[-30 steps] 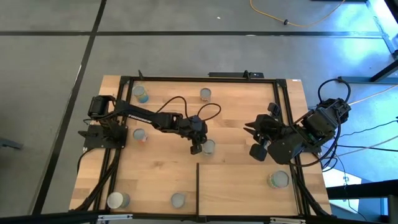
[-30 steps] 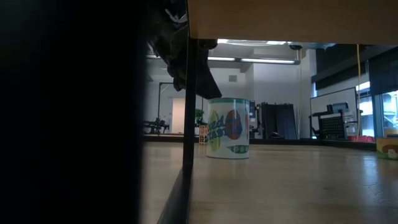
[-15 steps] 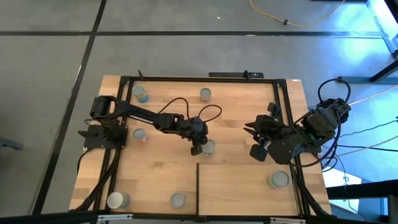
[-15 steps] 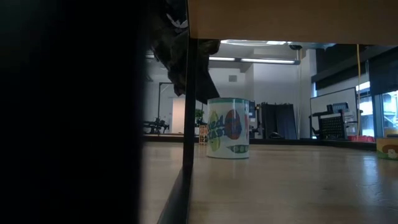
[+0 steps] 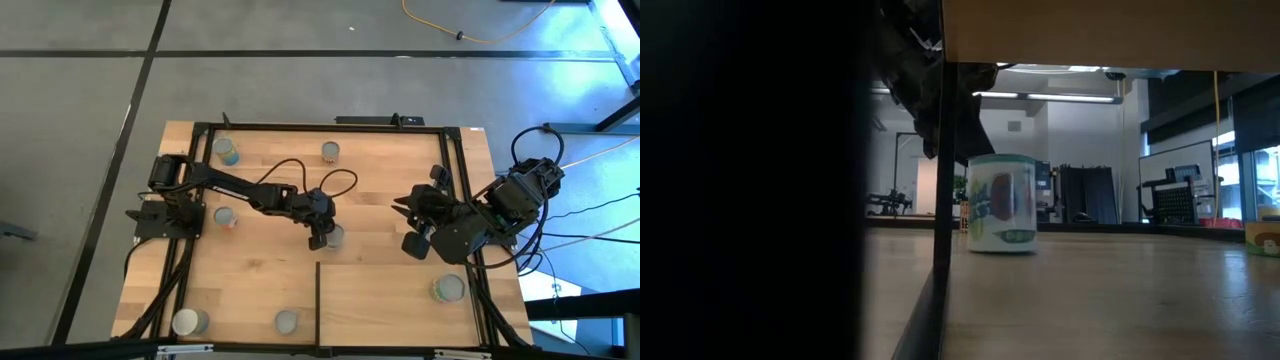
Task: Pick and place cans onto a shelf
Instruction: Put the white canned mixed vegetables on the shelf
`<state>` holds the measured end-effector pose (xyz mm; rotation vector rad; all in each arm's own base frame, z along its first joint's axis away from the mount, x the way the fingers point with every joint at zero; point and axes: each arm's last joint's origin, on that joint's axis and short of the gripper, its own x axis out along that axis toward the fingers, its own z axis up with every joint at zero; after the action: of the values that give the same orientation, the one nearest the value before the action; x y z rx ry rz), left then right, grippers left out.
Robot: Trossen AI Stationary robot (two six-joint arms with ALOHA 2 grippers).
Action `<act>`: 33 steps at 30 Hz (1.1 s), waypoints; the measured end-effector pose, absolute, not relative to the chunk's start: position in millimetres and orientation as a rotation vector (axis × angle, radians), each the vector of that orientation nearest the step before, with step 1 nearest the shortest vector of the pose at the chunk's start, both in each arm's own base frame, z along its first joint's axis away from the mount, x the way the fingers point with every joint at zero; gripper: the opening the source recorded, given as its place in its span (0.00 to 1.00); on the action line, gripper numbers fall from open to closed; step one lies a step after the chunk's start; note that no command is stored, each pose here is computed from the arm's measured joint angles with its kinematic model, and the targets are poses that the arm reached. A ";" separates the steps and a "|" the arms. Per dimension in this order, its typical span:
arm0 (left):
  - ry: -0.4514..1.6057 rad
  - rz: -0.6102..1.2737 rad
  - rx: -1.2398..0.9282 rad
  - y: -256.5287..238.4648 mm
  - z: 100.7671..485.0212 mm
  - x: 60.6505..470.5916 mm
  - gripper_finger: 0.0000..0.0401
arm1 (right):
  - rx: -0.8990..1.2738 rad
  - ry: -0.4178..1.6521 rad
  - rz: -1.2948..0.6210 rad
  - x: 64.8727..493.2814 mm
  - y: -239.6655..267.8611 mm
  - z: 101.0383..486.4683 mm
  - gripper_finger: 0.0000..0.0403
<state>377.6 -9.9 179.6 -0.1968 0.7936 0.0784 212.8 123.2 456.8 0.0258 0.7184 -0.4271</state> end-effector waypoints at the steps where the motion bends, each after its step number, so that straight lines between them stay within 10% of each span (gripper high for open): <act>1: 0.793 0.080 -0.196 -9.7 179.6 377.6 0.06 | 0.026 0.718 -0.427 212.9 123.1 456.8 0.16; 33: 0.803 0.065 -0.052 3.9 268.0 368.3 0.00 | 0.025 0.718 -0.426 212.9 123.2 456.8 0.16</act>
<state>368.3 3.9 268.0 -0.0523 0.8033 0.0654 212.9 123.2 456.8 0.0248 0.7179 -0.4256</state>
